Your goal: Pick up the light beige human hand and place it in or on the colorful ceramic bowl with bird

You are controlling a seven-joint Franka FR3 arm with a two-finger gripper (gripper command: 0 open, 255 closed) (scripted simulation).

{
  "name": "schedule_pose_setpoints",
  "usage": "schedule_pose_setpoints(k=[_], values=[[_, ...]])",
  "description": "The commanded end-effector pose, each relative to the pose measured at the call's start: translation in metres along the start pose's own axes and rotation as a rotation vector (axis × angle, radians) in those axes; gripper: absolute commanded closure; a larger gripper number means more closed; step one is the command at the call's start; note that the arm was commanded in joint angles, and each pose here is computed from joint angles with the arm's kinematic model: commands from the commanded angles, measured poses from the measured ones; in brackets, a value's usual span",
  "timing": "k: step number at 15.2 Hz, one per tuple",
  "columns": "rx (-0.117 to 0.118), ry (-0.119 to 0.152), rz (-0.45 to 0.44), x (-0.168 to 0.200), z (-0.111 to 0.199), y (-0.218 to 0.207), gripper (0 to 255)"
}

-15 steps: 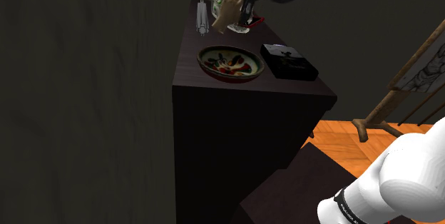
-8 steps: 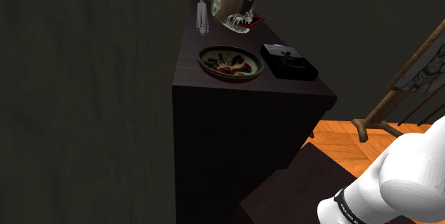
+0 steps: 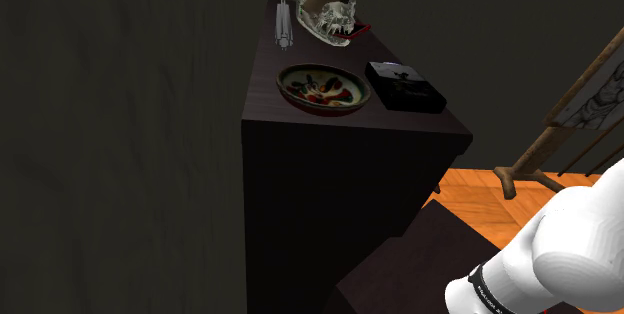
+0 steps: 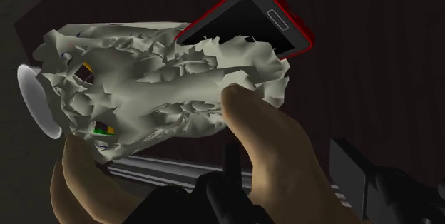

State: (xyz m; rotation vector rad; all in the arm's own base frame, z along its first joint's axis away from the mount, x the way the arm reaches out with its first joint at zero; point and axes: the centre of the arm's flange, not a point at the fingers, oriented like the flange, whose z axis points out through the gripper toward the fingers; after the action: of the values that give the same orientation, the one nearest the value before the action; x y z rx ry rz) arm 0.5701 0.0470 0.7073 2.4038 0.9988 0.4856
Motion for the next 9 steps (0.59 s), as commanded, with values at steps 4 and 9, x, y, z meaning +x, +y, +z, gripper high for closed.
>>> schedule_pose_setpoints(k=[4, 9], values=[[0.0, 0.0, 0.0, 0.002, -0.028, -0.03, 255], [0.0, 0.0, 0.0, 0.004, -0.065, -0.085, 255]])
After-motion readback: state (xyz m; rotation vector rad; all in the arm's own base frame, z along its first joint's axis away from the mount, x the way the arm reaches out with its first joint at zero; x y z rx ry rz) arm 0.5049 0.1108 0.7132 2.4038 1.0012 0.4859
